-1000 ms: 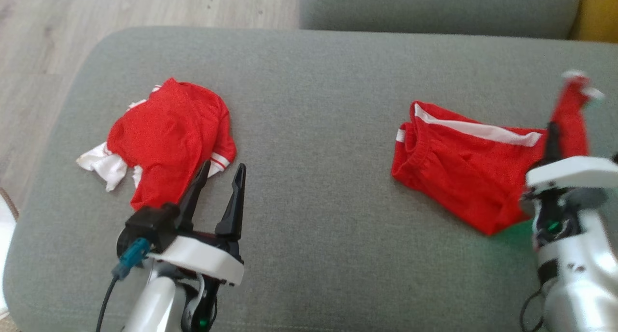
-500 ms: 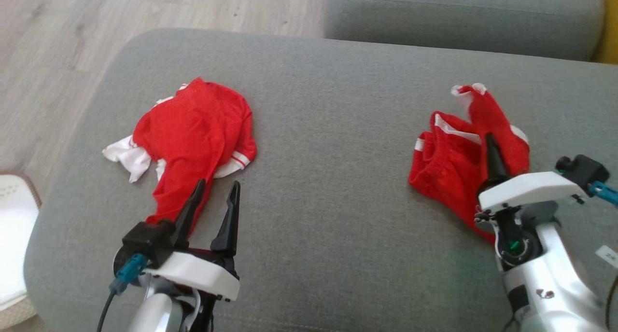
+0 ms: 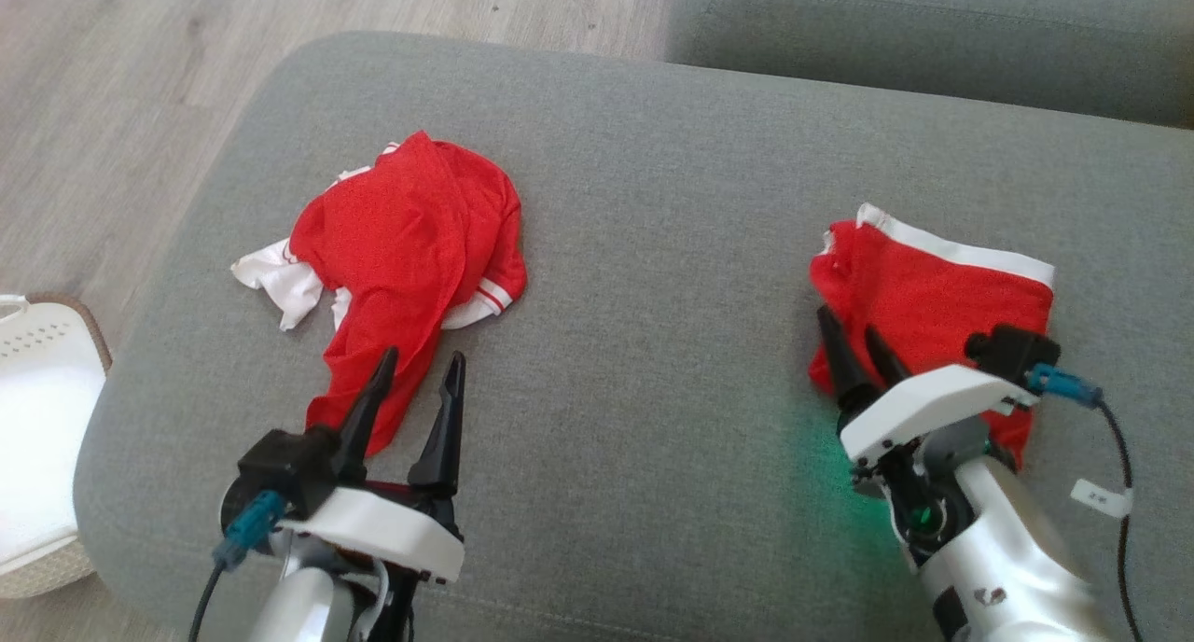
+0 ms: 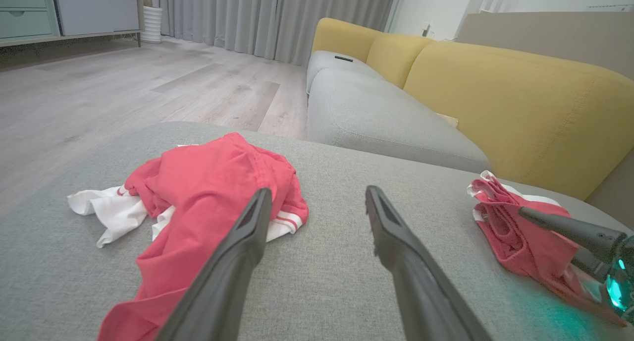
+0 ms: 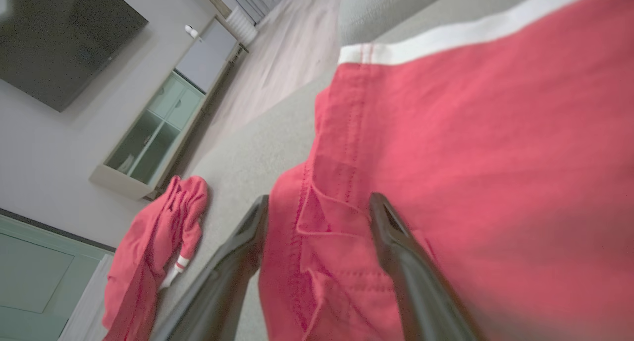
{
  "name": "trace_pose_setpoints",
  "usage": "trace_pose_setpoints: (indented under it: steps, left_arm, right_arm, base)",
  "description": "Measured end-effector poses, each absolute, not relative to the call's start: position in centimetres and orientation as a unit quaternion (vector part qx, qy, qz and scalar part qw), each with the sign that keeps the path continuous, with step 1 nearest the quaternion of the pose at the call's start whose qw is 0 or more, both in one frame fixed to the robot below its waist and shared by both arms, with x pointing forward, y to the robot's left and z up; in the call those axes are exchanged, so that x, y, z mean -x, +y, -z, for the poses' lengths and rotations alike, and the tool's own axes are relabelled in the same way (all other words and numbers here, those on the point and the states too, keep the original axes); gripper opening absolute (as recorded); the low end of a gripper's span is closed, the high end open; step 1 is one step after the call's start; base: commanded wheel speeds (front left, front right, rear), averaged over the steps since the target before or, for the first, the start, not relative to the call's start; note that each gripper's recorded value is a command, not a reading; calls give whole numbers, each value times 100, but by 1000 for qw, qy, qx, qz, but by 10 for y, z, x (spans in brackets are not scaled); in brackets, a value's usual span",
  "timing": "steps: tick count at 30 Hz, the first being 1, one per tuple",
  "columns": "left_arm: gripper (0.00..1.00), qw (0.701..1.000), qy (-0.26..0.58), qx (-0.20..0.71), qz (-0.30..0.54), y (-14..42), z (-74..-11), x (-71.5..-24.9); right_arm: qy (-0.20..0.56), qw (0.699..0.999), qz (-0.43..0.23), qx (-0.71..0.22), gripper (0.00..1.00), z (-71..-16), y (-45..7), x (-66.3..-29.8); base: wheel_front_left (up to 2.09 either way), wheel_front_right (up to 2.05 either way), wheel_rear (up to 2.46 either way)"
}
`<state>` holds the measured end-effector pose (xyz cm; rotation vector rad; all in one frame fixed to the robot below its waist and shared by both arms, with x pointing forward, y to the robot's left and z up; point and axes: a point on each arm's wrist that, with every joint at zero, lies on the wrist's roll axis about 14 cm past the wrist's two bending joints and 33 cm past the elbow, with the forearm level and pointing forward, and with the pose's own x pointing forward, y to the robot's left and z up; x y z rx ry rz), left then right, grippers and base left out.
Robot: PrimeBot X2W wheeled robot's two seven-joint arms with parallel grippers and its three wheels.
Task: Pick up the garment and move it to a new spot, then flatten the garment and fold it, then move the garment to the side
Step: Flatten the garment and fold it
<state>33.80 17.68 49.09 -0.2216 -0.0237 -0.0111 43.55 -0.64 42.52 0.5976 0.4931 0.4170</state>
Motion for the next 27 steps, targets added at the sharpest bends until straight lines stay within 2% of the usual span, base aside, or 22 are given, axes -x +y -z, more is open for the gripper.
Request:
trace_pose_setpoints:
  steps: [7, 11, 18, 27]
  left_arm:
    - [100, 993, -14, 115, 8, 175, -492, -338]
    - [100, 993, -16, 116, 18, 169, -494, -341]
    - [100, 992, -20, 117, 44, 154, -498, -347]
    - [100, 989, -38, 119, 84, 130, -512, -359]
  right_arm:
    - [289, 896, -214, -261, 100, -402, 1, -414]
    - [289, 896, -219, -257, 100, -403, 1, -409]
    - [211, 927, -210, -227, 100, -428, -23, -419]
    - [85, 979, -143, -114, 100, -466, -117, -439]
  base:
    - [0, 0, 0]
    - [0, 0, 0]
    - [0, 0, 0]
    - [0, 0, 0]
